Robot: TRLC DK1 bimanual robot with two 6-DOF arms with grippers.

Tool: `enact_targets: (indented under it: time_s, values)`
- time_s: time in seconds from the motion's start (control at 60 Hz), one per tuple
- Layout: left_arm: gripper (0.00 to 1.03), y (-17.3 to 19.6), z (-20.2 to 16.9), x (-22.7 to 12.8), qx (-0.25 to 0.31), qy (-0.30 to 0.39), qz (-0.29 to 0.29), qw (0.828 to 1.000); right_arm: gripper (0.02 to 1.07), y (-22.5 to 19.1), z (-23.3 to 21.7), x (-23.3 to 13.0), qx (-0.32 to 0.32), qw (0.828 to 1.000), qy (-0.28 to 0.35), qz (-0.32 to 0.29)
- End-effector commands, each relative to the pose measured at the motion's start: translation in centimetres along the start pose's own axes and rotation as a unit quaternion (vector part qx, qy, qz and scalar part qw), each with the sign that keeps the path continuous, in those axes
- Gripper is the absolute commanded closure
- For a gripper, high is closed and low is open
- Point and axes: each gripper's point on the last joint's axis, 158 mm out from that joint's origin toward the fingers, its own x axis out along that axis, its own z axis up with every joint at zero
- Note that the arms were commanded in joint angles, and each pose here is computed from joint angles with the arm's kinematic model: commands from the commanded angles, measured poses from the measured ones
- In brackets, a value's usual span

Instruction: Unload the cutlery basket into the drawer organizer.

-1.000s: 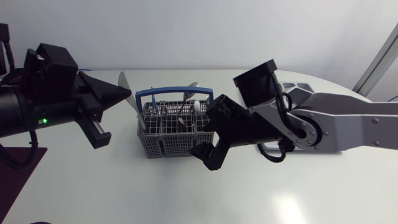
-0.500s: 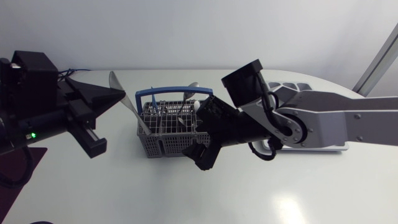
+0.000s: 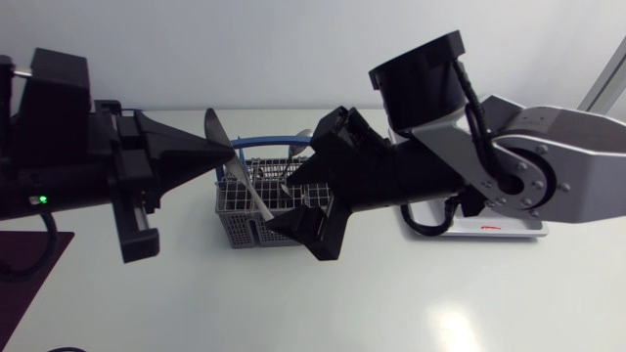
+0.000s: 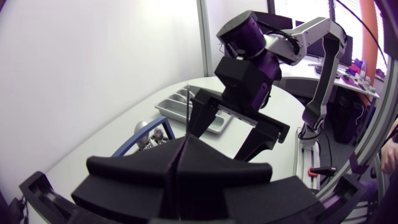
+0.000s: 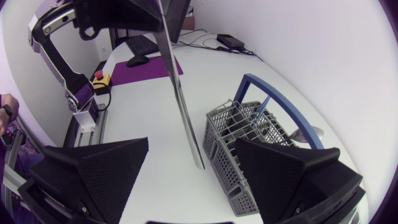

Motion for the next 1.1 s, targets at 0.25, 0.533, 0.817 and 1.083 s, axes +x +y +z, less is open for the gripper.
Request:
enact_targets:
  time_s: [0.25, 0.533, 0.817, 1.083]
  values:
    - [0.91, 0.9, 2.2, 0.8, -0.019, -0.033, -0.058, 0.998, 0.08, 0.4, 1.0, 0.5, -0.020, 1.000, -0.002, 0.017]
    - [0.91, 0.4, 2.2, 1.0, -0.023, -0.032, -0.080, 0.996, 0.36, -0.3, 1.4, 1.5, -0.024, 1.000, 0.000, 0.018]
    - [0.91, 1.0, 1.5, 1.1, -0.017, -0.027, -0.073, 0.997, 0.67, -0.4, 1.7, 1.9, -0.026, 1.000, -0.002, 0.016]
    - [0.91, 1.0, 1.1, 1.3, -0.020, -0.024, -0.076, 0.997, 0.90, 0.3, 1.0, 2.5, -0.025, 0.999, 0.008, 0.026]
